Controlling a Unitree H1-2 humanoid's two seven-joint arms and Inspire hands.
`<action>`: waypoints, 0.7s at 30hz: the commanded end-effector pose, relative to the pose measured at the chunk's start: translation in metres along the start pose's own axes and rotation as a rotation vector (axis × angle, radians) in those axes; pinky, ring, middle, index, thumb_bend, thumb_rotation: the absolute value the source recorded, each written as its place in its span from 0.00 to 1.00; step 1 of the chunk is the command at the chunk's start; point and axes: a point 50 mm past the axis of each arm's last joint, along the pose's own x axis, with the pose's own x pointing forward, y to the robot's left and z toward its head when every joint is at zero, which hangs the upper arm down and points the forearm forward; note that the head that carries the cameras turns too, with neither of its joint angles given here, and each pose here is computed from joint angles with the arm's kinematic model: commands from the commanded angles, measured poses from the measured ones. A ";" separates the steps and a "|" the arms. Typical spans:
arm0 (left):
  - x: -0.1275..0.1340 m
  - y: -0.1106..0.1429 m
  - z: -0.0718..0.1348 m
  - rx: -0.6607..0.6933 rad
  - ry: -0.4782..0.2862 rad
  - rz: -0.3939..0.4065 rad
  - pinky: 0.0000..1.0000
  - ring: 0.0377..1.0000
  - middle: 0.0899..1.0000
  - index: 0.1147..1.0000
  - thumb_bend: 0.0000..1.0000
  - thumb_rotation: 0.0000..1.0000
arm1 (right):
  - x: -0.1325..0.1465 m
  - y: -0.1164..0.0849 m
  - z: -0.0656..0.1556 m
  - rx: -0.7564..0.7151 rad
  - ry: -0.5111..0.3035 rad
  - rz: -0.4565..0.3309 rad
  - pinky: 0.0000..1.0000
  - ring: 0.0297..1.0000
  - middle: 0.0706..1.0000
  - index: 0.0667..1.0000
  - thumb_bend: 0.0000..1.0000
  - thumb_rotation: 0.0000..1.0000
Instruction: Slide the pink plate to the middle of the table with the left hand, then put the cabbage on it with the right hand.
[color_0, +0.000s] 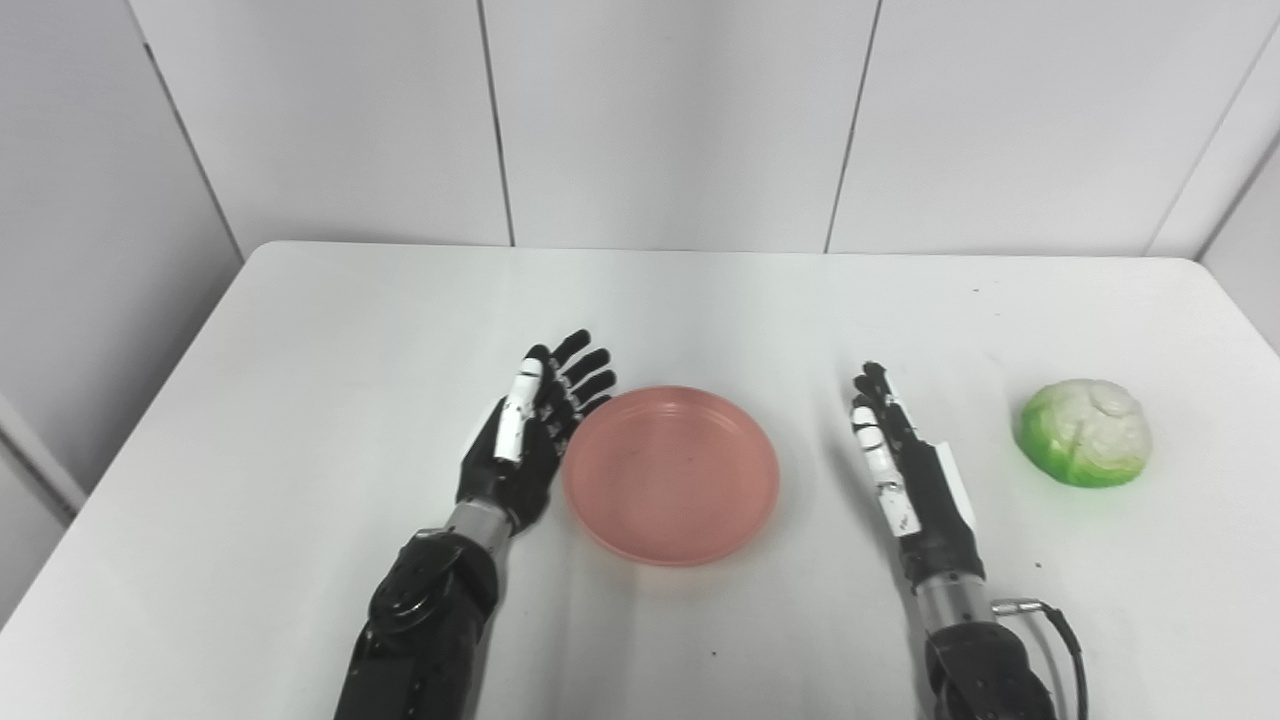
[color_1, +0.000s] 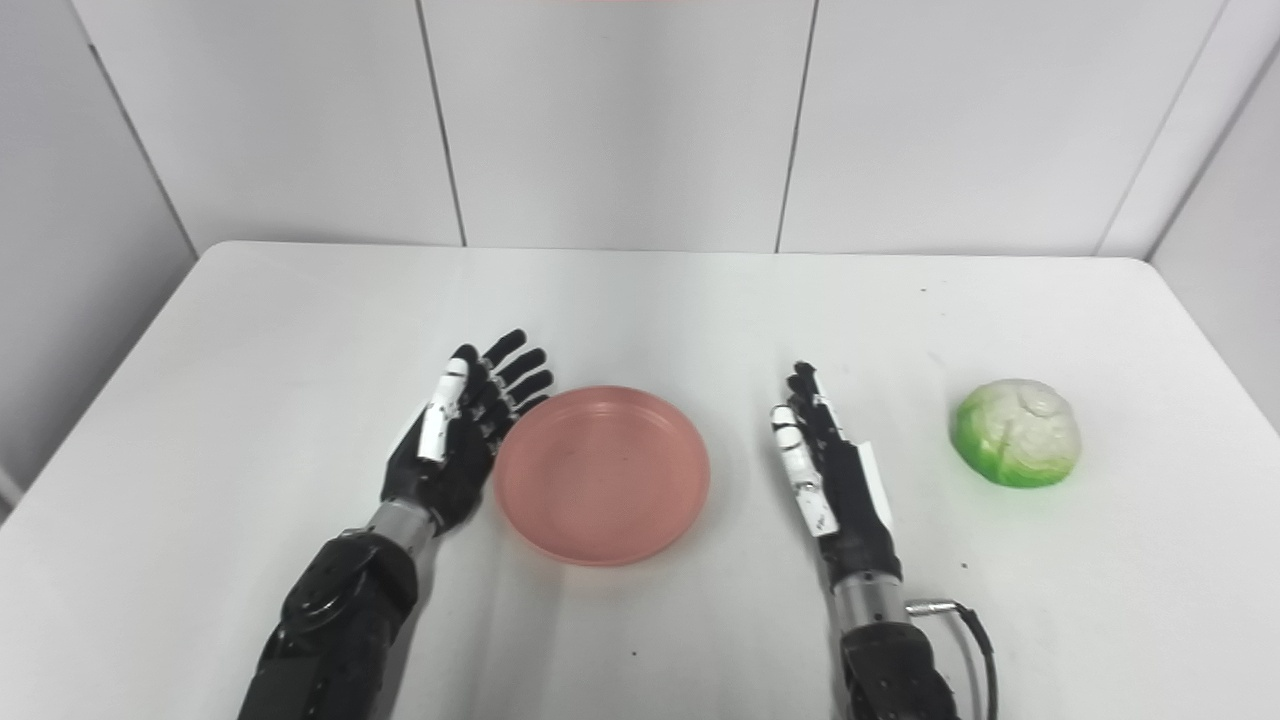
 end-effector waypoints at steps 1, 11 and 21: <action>-0.008 0.015 -0.012 0.022 0.049 0.042 0.88 0.87 0.87 0.86 0.42 1.00 | -0.005 0.007 -0.001 -0.017 0.003 -0.008 0.90 0.92 0.93 0.94 0.36 1.00; -0.011 0.031 -0.016 0.070 0.032 0.059 0.89 0.88 0.87 0.86 0.43 1.00 | 0.004 -0.001 0.043 -0.181 -0.158 -0.044 0.88 0.92 0.93 0.94 0.45 1.00; -0.010 0.053 -0.026 0.072 0.039 0.064 0.89 0.88 0.88 0.86 0.44 1.00 | 0.012 -0.027 0.091 -0.420 -0.300 -0.199 0.81 0.87 0.88 0.90 0.60 0.86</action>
